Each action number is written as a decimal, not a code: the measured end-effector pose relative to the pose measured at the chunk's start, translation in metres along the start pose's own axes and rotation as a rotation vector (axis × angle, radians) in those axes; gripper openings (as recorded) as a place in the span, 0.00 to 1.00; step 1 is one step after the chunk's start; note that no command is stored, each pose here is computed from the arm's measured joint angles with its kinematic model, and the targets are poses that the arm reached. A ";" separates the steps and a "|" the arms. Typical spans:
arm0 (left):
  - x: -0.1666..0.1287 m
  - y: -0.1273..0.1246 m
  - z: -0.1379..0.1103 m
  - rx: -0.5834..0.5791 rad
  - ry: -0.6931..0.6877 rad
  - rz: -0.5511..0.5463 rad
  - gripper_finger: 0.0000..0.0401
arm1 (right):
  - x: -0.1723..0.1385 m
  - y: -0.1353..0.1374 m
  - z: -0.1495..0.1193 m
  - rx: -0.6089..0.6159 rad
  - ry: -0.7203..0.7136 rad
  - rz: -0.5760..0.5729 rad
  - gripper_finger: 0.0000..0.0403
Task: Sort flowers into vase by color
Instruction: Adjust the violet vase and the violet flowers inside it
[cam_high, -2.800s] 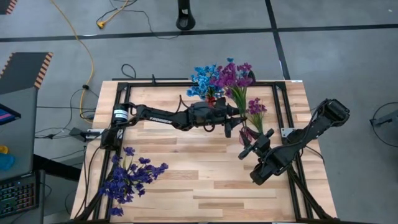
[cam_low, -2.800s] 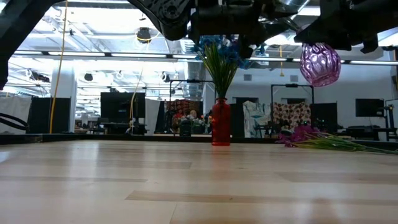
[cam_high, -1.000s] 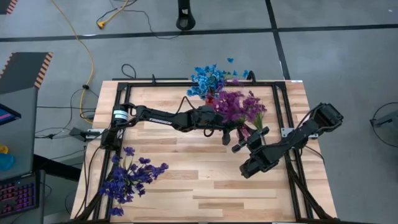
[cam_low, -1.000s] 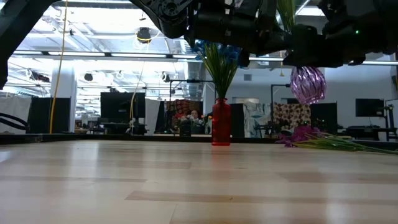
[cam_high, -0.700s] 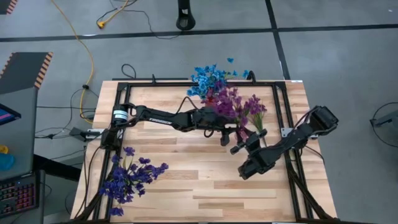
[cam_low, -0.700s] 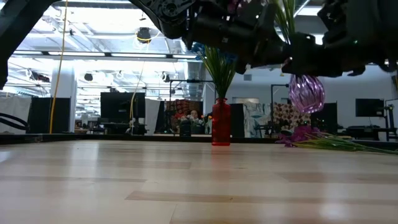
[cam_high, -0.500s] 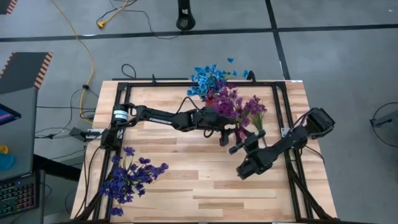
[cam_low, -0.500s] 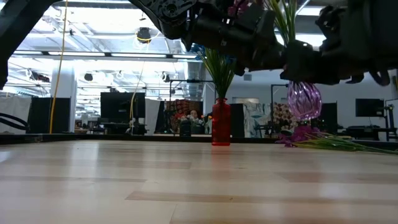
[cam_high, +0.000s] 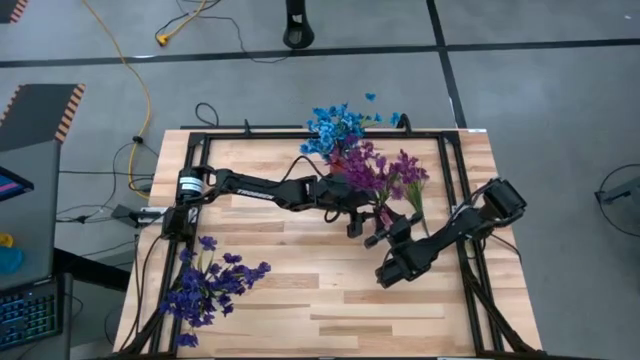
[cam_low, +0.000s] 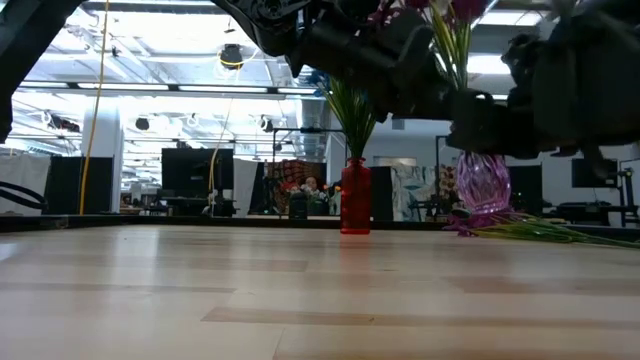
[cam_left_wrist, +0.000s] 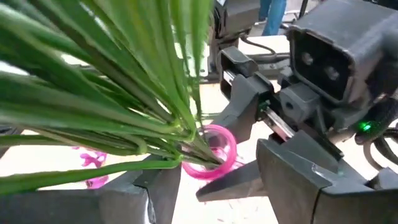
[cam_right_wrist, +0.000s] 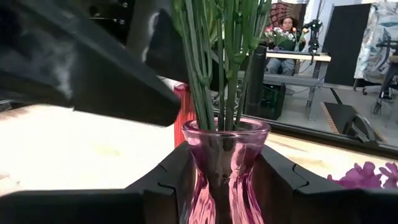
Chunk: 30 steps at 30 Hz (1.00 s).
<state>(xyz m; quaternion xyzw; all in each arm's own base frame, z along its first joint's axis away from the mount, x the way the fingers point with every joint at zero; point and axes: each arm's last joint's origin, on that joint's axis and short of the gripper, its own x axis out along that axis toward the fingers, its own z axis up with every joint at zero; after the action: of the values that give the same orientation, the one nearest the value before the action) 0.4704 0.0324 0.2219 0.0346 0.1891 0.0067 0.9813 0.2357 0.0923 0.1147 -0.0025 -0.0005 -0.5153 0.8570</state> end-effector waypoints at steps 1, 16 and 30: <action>0.000 0.000 0.000 0.003 0.005 0.000 0.48 | 0.001 0.000 -0.001 0.008 0.000 -0.005 0.40; -0.001 0.000 -0.011 0.040 0.119 0.012 0.48 | 0.009 0.004 -0.016 0.043 0.001 -0.035 0.41; -0.001 0.004 -0.011 -0.059 0.115 0.044 0.48 | 0.009 0.004 -0.016 0.042 0.001 -0.037 0.41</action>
<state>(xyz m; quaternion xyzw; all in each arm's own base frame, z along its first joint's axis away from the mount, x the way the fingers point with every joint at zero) 0.4655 0.0365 0.2125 0.0097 0.2440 0.0358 0.9691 0.2440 0.0859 0.0988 0.0160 -0.0110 -0.5311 0.8471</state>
